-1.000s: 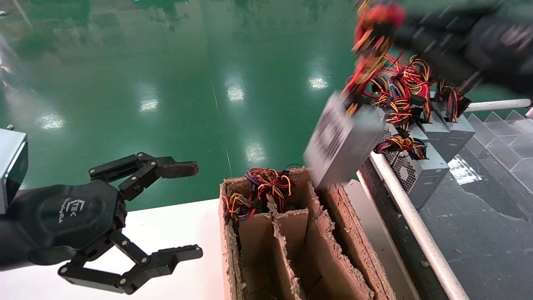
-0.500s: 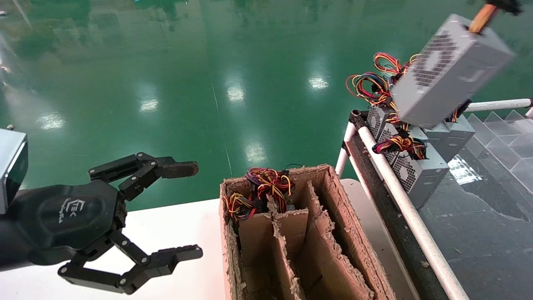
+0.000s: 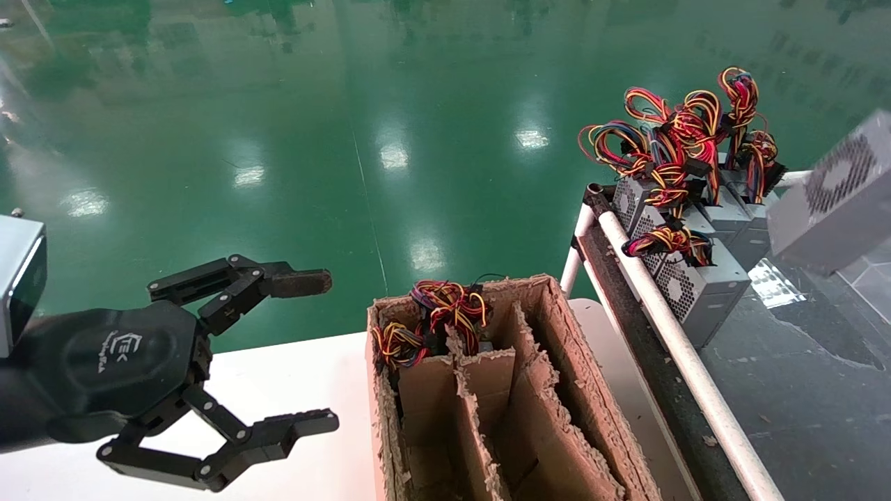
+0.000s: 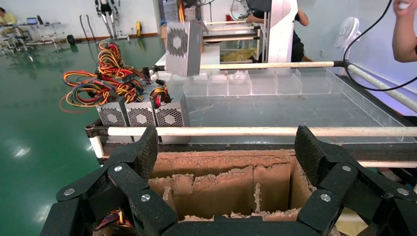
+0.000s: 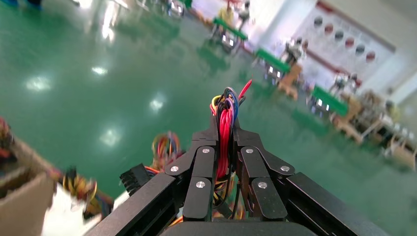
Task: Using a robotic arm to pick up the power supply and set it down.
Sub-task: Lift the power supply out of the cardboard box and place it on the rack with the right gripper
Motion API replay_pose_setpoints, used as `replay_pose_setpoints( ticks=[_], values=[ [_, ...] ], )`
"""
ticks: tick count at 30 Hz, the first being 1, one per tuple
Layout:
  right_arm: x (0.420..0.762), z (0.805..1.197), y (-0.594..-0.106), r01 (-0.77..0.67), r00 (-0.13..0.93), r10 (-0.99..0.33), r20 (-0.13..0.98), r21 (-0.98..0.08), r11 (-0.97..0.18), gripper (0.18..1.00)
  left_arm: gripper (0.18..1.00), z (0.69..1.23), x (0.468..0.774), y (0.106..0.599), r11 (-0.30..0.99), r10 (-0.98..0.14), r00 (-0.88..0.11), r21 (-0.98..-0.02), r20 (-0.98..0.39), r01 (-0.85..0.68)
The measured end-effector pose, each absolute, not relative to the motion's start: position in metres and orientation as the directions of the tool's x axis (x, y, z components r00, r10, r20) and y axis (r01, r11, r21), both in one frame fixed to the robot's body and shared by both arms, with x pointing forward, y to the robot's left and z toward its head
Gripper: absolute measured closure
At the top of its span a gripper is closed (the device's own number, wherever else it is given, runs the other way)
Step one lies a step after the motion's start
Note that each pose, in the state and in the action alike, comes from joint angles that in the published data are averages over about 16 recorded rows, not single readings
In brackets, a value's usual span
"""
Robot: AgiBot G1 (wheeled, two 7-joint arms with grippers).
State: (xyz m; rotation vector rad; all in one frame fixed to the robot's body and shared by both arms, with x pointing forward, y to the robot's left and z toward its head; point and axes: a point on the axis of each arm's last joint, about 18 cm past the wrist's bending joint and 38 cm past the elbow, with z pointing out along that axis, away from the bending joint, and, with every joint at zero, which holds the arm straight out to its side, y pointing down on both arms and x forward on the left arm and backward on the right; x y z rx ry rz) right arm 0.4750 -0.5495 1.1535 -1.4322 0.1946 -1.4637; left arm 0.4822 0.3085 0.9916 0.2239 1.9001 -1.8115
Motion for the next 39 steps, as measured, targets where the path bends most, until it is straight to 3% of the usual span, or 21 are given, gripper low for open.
replay_pose_setpoints(
  ticks=[17,29,39],
  values=[
    [0.539,1.084,-0.564,0.329,0.280,-0.792,0.543,-0.829,-0.452,0.945,0.184,0.992,0.482,0.308,0.101,-0.219,-0.861,-0.888,-0.460,0.449],
    [0.589,1.077,-0.542,0.282,0.268,-0.826,0.497,-0.860,-0.426,0.945,0.184,0.992,0.482,0.308,0.101,-0.219,-0.861,-0.888,-0.460,0.449],
    [0.606,1.078,-0.520,0.284,0.309,-0.817,0.488,-0.867,-0.410,0.945,0.184,0.992,0.482,0.308,0.101,-0.219,-0.861,-0.888,-0.460,0.449]
  ],
)
